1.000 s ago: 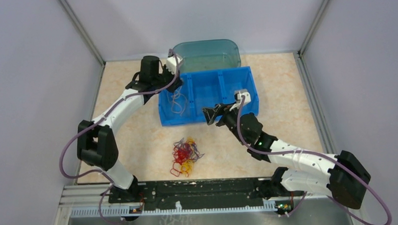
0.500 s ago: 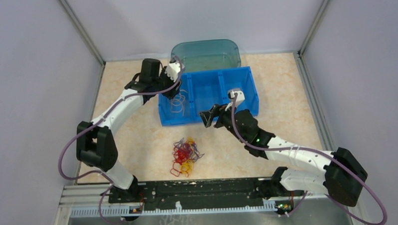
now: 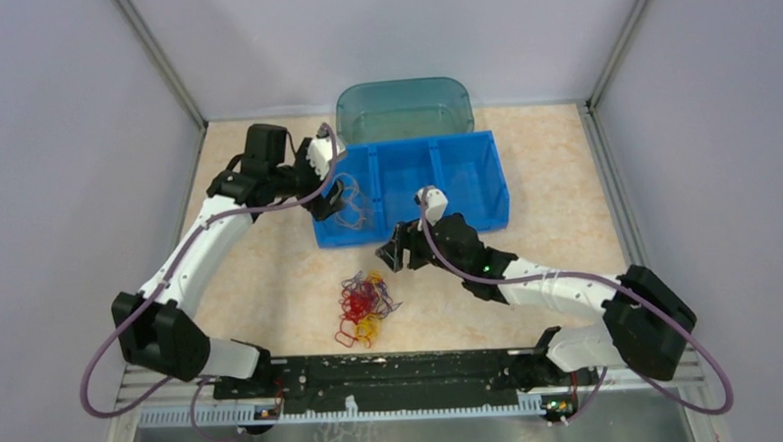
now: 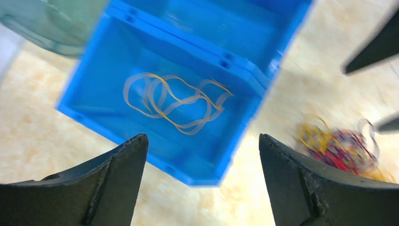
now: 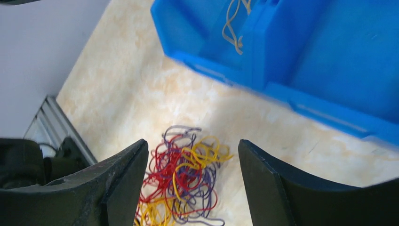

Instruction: Untangle the cables

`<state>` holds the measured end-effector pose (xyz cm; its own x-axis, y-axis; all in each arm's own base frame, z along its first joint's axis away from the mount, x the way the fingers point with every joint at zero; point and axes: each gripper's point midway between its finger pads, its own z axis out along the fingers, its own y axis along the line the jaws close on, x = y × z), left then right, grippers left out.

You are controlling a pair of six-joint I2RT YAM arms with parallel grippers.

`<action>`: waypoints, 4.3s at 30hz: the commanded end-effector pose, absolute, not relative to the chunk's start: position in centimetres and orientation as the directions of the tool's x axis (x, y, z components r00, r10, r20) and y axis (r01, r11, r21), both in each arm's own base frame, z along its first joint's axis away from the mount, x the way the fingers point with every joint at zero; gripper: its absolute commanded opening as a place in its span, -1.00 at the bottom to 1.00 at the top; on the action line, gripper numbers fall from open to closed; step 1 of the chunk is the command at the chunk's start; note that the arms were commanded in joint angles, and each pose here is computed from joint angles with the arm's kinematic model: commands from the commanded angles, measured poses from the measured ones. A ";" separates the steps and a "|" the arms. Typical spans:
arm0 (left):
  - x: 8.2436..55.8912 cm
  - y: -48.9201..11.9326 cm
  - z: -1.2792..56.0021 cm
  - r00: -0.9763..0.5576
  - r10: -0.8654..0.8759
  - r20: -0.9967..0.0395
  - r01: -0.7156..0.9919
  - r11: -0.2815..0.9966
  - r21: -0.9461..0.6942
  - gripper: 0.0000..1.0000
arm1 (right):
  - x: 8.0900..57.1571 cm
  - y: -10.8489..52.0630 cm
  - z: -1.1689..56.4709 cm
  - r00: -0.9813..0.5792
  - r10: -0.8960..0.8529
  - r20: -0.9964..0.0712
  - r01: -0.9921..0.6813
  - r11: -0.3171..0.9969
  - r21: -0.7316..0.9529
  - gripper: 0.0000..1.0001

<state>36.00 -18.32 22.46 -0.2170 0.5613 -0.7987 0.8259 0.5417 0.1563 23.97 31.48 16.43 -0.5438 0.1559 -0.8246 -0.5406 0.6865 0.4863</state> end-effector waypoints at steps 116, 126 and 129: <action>15.8 -26.6 38.9 -0.098 0.018 -0.995 0.994 0.038 -0.098 -0.99 | 21.8 35.2 33.6 -0.183 0.383 -0.905 -0.767 0.520 0.375 0.52; 14.8 -26.7 41.0 -0.151 -0.009 -0.988 0.989 -0.004 -0.151 -0.99 | 25.0 33.8 34.3 -0.053 0.435 -0.899 -0.623 0.689 0.370 0.47; 14.5 -26.6 41.4 -0.148 -0.010 -0.989 0.989 -0.015 -0.148 -0.99 | 24.4 33.3 34.7 -0.035 0.461 -0.887 -0.631 0.678 0.377 0.45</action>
